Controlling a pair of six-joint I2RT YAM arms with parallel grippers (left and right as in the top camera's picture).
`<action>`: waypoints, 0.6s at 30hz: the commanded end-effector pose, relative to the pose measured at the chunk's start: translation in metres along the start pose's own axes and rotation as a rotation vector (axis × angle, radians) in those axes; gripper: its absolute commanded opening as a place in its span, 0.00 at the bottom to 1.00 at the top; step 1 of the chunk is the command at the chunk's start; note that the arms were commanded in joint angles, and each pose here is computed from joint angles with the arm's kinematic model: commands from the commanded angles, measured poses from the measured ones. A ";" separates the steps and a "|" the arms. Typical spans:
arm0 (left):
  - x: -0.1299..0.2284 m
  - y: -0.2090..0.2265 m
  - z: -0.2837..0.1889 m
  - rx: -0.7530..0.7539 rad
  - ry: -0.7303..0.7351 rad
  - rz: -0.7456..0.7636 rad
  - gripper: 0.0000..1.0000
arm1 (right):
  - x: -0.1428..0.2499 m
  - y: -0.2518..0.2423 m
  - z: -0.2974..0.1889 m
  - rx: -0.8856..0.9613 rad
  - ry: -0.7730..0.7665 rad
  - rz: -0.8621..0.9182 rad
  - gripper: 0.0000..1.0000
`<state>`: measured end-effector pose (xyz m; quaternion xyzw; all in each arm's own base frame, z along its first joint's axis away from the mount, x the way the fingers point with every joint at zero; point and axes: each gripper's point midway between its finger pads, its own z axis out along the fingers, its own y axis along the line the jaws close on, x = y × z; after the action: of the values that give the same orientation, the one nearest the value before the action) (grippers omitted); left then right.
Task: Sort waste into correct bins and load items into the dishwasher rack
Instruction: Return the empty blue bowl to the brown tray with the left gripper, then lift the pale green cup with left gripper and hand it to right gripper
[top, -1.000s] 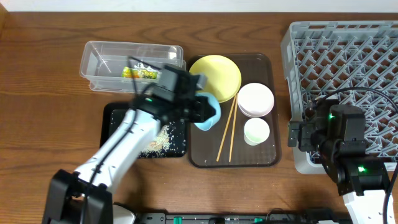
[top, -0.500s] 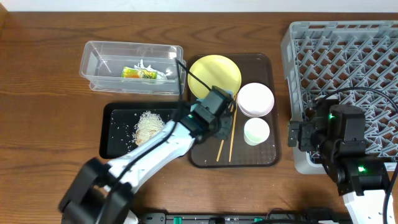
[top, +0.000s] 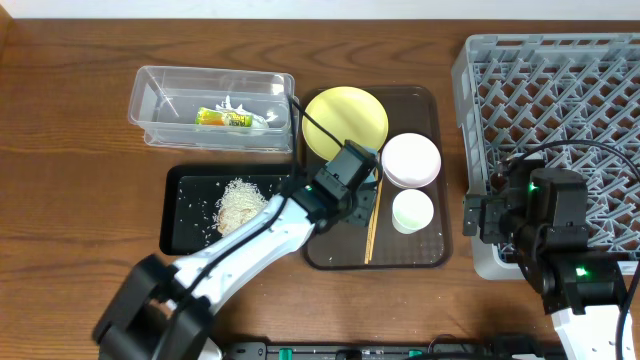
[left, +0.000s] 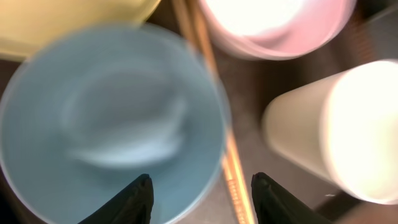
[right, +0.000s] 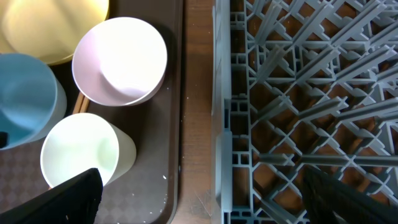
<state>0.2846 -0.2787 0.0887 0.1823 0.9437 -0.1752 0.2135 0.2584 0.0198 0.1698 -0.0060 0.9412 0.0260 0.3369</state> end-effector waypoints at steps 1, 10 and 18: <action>-0.031 -0.021 -0.034 0.080 -0.128 0.020 0.55 | -0.008 0.003 -0.005 -0.010 -0.020 0.008 0.99; -0.033 -0.054 -0.030 0.192 -0.144 0.060 0.55 | -0.008 0.003 -0.005 -0.010 -0.020 0.008 0.99; 0.001 -0.046 0.027 0.143 0.011 0.001 0.52 | -0.008 0.003 -0.005 -0.010 -0.020 0.008 0.99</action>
<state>0.2716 -0.3245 0.0890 0.2174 0.9220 -0.2393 0.2129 0.2584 0.0198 0.1698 -0.0060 0.9412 0.0260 0.3369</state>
